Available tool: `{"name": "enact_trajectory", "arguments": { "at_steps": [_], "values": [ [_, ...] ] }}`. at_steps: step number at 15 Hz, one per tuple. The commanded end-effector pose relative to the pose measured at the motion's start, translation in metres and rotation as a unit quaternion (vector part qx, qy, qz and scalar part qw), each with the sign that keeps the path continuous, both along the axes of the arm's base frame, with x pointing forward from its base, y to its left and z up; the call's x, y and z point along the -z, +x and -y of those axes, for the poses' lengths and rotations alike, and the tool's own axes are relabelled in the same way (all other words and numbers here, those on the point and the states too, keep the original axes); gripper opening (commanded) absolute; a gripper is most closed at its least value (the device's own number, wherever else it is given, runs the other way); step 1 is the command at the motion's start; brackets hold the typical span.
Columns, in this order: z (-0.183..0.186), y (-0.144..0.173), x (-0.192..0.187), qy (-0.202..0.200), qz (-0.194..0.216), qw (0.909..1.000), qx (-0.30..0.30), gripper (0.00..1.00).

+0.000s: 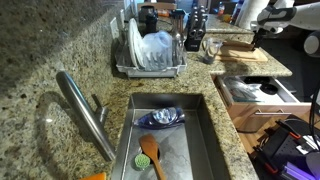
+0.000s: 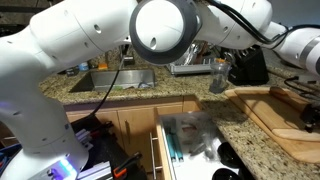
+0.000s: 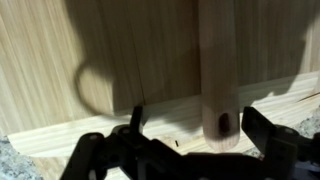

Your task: Remove the wooden spoon from the chopping board and put it in the open drawer

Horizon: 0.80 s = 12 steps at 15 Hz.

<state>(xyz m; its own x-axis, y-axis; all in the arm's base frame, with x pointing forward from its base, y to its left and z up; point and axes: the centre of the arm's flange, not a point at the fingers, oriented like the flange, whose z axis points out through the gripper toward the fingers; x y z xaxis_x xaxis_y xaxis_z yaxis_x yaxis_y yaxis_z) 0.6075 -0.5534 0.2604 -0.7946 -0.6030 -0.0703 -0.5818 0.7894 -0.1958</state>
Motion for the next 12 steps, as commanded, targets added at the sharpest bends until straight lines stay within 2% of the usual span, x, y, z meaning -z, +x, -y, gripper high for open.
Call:
{"name": "enact_trajectory", "arguments": {
  "at_steps": [1,2,3,11,12],
  "values": [
    [0.0006,0.003,0.0042,-0.001,-0.017,0.9996,0.021,1.0],
    [0.0018,0.0042,0.0061,-0.002,-0.023,0.999,0.039,0.75],
    [0.0027,0.0043,0.0066,-0.004,-0.023,0.9985,0.05,0.74],
    [0.0106,-0.003,0.0018,0.005,-0.022,0.9952,0.095,0.17],
    [0.0097,-0.0035,0.003,0.004,-0.025,0.995,0.097,0.12]
  ]
}}
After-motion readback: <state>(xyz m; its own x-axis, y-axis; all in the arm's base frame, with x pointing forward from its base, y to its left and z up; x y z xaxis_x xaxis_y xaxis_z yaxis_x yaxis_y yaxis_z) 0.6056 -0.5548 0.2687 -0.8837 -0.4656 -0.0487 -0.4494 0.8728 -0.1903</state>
